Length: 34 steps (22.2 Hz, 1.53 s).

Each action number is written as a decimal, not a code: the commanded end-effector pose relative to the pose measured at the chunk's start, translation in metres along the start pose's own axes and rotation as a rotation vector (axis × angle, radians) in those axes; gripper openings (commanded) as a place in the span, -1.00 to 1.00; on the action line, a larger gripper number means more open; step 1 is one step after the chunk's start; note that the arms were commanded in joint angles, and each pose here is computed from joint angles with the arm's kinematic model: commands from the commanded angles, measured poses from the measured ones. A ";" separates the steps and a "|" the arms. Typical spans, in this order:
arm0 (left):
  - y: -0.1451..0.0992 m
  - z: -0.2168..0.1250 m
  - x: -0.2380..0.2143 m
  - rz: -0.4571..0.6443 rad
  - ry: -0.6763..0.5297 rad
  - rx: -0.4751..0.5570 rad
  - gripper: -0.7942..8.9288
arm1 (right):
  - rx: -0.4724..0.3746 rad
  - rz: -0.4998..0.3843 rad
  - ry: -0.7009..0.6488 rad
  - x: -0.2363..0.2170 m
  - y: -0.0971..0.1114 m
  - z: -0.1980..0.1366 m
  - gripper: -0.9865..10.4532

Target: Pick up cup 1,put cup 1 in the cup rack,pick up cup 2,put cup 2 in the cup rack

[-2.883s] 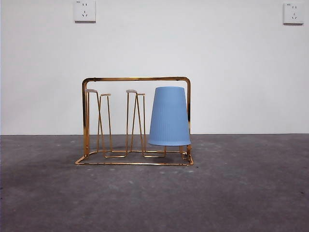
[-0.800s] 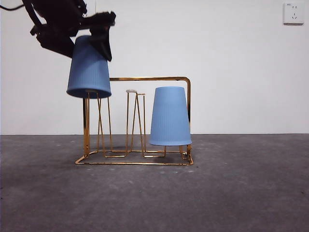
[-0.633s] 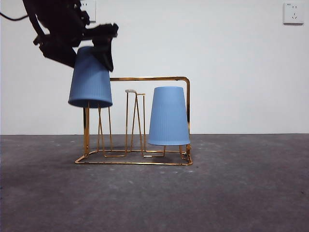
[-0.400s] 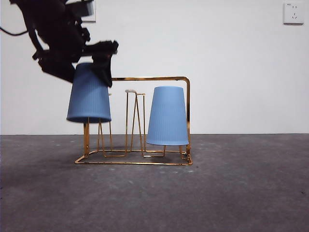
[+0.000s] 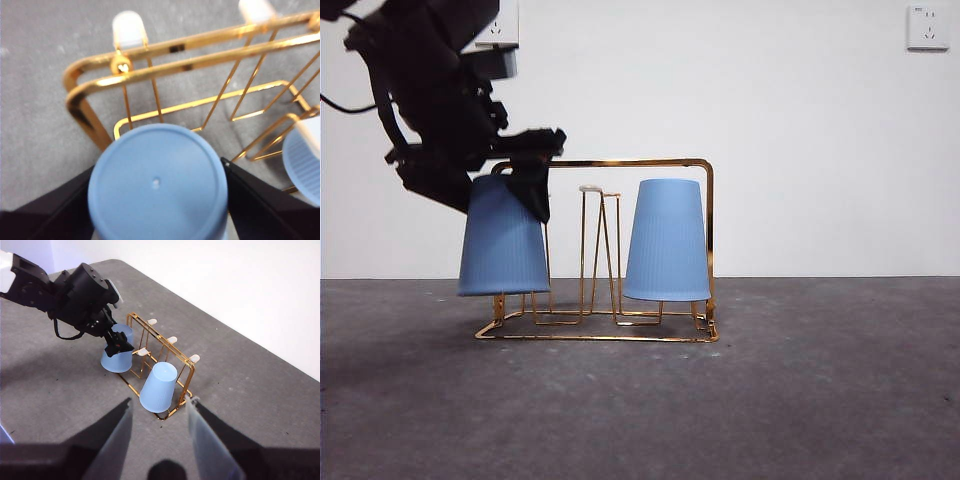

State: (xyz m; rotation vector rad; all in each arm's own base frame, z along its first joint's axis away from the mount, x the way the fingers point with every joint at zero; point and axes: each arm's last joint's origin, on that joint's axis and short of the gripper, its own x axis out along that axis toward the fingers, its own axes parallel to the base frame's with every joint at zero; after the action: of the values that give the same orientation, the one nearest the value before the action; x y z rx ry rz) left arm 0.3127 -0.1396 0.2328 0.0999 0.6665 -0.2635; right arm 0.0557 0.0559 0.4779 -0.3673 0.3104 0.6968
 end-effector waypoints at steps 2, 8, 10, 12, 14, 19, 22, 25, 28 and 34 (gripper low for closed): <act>-0.004 -0.012 0.014 -0.003 0.061 -0.005 -0.85 | 0.008 0.000 -0.001 0.003 0.000 0.001 -0.50; -0.007 -0.023 0.024 -0.013 0.134 -0.033 -0.83 | 0.008 0.000 -0.001 0.003 0.000 0.001 -0.50; -0.008 -0.024 0.024 -0.021 0.144 -0.034 -0.67 | 0.008 0.000 -0.001 0.003 0.000 0.001 -0.50; -0.008 -0.025 0.023 -0.023 0.151 -0.039 -0.31 | 0.008 0.000 -0.001 0.003 0.000 0.001 -0.50; -0.008 -0.026 0.023 -0.033 0.171 -0.045 0.11 | 0.008 0.000 -0.001 0.003 0.000 0.001 -0.50; -0.007 -0.029 0.023 -0.043 0.202 -0.046 0.20 | 0.007 0.000 0.000 0.003 0.000 0.001 -0.50; -0.006 -0.030 0.021 -0.038 0.221 -0.053 0.20 | 0.007 0.001 0.001 0.003 0.000 0.001 -0.50; -0.006 -0.030 0.018 -0.037 0.232 -0.053 0.20 | 0.007 0.001 0.001 0.003 0.000 0.001 -0.50; -0.006 -0.029 0.014 -0.037 0.230 -0.053 0.20 | 0.003 0.001 0.003 0.004 0.001 0.001 -0.50; -0.004 -0.025 -0.005 -0.061 0.255 -0.056 0.20 | 0.001 0.002 0.010 0.005 0.001 0.001 -0.50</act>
State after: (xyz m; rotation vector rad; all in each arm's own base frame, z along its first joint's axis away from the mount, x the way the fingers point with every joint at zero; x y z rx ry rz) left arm 0.2939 -0.1384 0.2133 0.0710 0.9294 -0.2908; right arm 0.0580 0.0585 0.4773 -0.3716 0.3182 0.6971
